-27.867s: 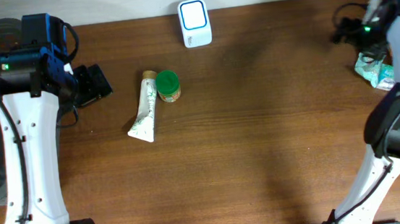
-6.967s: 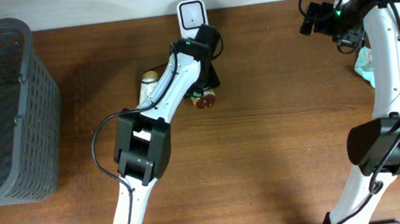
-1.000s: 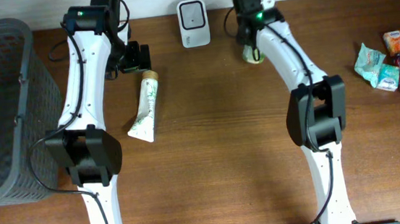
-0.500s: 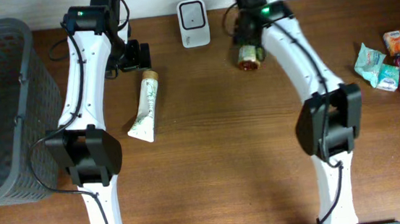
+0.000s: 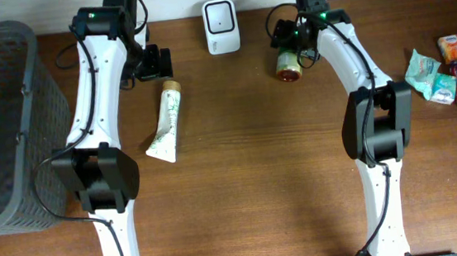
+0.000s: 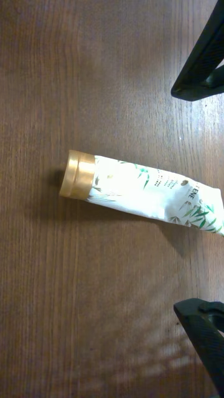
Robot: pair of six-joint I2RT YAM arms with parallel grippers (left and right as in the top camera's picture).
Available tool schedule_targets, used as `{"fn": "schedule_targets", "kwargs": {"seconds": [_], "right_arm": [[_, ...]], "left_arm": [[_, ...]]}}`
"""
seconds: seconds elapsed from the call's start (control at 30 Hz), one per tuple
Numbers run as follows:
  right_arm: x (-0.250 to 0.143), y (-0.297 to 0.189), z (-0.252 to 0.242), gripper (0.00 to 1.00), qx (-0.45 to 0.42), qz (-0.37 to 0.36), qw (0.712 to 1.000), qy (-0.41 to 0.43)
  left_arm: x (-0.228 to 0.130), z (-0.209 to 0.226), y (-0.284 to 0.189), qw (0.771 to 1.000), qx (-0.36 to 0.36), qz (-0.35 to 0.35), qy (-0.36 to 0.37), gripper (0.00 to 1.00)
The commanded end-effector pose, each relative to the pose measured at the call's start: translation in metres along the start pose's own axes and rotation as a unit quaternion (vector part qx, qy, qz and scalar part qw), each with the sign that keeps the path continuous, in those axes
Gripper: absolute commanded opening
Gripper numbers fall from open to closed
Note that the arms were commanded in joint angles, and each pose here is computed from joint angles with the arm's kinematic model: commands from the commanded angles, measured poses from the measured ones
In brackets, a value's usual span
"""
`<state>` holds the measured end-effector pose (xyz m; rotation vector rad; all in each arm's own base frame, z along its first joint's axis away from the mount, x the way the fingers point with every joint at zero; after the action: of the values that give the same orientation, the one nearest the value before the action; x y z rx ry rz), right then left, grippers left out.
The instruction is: Scan the item barcode
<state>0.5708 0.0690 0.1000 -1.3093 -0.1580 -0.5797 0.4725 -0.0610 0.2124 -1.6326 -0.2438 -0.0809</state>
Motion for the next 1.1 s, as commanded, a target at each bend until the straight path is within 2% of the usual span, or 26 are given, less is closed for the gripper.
{"fn": "schedule_targets", "kwargs": {"seconds": [0.0,0.1,0.2,0.3,0.37,0.43,0.5,0.6,0.67,0.77,0.9,1.0,1.07], "right_arm": [[-0.006,0.014,-0.009,0.85,-0.03,0.006,1.0,0.002],[-0.011,0.021,-0.011,0.78,-0.033,0.015,0.999,0.002],[-0.012,0.021,-0.012,0.6,-0.033,0.017,0.999,-0.016],[-0.007,0.009,-0.009,0.56,-0.032,0.014,0.999,-0.038],[0.008,-0.02,0.0,0.5,-0.025,-0.007,0.999,-0.04],[0.029,-0.051,0.004,0.49,-0.045,-0.049,0.997,-0.042],[0.043,-0.075,0.002,0.49,-0.101,-0.095,0.989,-0.043],[0.05,-0.088,-0.006,0.46,-0.224,-0.155,0.961,-0.047],[0.051,-0.095,-0.001,0.47,-0.276,-0.188,0.941,-0.051],[0.036,-0.087,0.022,0.45,-0.286,-0.194,0.936,-0.069],[0.002,-0.097,0.066,0.49,-0.323,-0.215,0.917,-0.091],[-0.022,-0.1,0.082,0.49,-0.318,-0.205,0.923,-0.067],[-0.043,-0.093,0.082,0.53,-0.315,-0.194,0.929,-0.015]], "left_arm": [[0.0,0.004,-0.007,1.0,0.001,-0.006,-0.008,0.99],[0.0,0.004,-0.007,1.0,0.001,-0.006,-0.008,0.99],[0.0,0.004,-0.007,1.0,0.001,-0.006,-0.008,0.99],[0.001,0.004,-0.007,1.0,0.001,-0.008,-0.008,0.99],[0.002,0.004,-0.007,1.0,0.0,-0.01,-0.008,0.99],[0.001,0.004,-0.007,1.0,0.0,-0.01,-0.008,0.99],[0.001,0.004,-0.007,1.0,0.001,-0.01,-0.008,0.99],[0.002,0.004,-0.007,1.0,0.0,-0.01,-0.008,0.99],[0.003,0.003,-0.007,1.0,0.0,-0.014,-0.008,0.99],[0.006,0.002,-0.007,1.0,-0.003,-0.023,-0.008,0.99],[0.007,0.002,-0.007,1.0,-0.003,-0.025,-0.007,0.99],[0.007,0.001,-0.007,1.0,-0.004,-0.026,-0.006,0.99],[0.008,0.001,-0.007,1.0,-0.004,-0.028,-0.006,0.99]]}}
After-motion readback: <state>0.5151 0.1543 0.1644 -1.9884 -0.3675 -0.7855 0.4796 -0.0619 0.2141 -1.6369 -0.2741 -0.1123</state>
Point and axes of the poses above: each gripper's point midway between its finger pads, its own y axis out along the fingers, its own z axis along the line the jaws close on, x = y × z, the point moved 6 cm from there along -y, back along the fingers, and after that the axes turned 5 degrees about -y, right-handed, at the moved point
